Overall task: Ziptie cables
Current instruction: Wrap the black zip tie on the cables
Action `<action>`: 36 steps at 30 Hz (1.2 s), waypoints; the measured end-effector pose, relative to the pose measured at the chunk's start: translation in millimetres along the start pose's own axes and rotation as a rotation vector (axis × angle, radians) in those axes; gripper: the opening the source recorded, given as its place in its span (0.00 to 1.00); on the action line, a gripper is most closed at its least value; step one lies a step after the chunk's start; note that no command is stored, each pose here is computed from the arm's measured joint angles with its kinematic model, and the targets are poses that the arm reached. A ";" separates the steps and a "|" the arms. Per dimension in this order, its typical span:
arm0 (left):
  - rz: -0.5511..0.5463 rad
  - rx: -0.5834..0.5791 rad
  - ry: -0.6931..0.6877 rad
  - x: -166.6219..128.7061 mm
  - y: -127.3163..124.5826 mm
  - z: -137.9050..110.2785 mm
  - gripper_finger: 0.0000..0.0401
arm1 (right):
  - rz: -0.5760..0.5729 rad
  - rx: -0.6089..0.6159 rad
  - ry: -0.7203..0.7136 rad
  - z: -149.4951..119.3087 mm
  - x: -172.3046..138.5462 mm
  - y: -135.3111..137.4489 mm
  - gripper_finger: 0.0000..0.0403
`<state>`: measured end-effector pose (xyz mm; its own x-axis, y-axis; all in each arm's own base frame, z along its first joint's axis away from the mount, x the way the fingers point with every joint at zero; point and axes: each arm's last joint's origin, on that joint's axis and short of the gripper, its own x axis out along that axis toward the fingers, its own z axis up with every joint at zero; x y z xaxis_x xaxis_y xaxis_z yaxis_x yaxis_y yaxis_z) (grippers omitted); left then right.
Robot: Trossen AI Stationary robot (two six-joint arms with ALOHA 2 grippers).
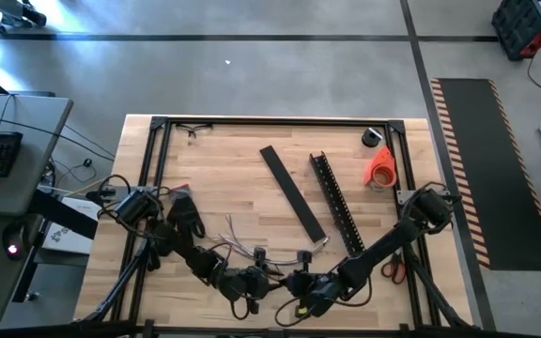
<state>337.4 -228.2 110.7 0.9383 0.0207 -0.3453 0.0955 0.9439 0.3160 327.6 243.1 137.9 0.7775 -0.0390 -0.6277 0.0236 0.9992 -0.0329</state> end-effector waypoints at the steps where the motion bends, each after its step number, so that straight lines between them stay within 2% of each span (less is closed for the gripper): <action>1: -0.011 -0.002 0.002 0.9 0.9 -0.3 0.32 | 0.000 -0.003 0.000 0.0 0.0 0.0 0.00; 7: -0.066 -0.002 0.009 3.1 2.7 -1.6 0.27 | 0.020 -0.007 0.010 -0.3 0.0 0.6 0.00; 16: -0.089 -0.020 0.017 2.8 1.6 -2.6 0.02 | 0.039 -0.013 0.020 -0.7 -0.2 1.3 0.00; 24: -0.088 -0.024 0.015 2.9 1.5 -2.9 0.00 | 0.046 0.001 0.032 -1.8 -0.5 1.7 0.00; 36: -0.077 -0.058 -0.014 2.4 1.1 0.2 0.00 | 0.042 -0.020 0.076 -16.0 -13.2 16.3 0.00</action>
<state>339.8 -227.2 110.4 0.9335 -0.0567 -0.3539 0.1483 0.9601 0.2371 307.7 259.8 133.2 0.7274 0.0018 -0.6862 -0.0214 0.9996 -0.0201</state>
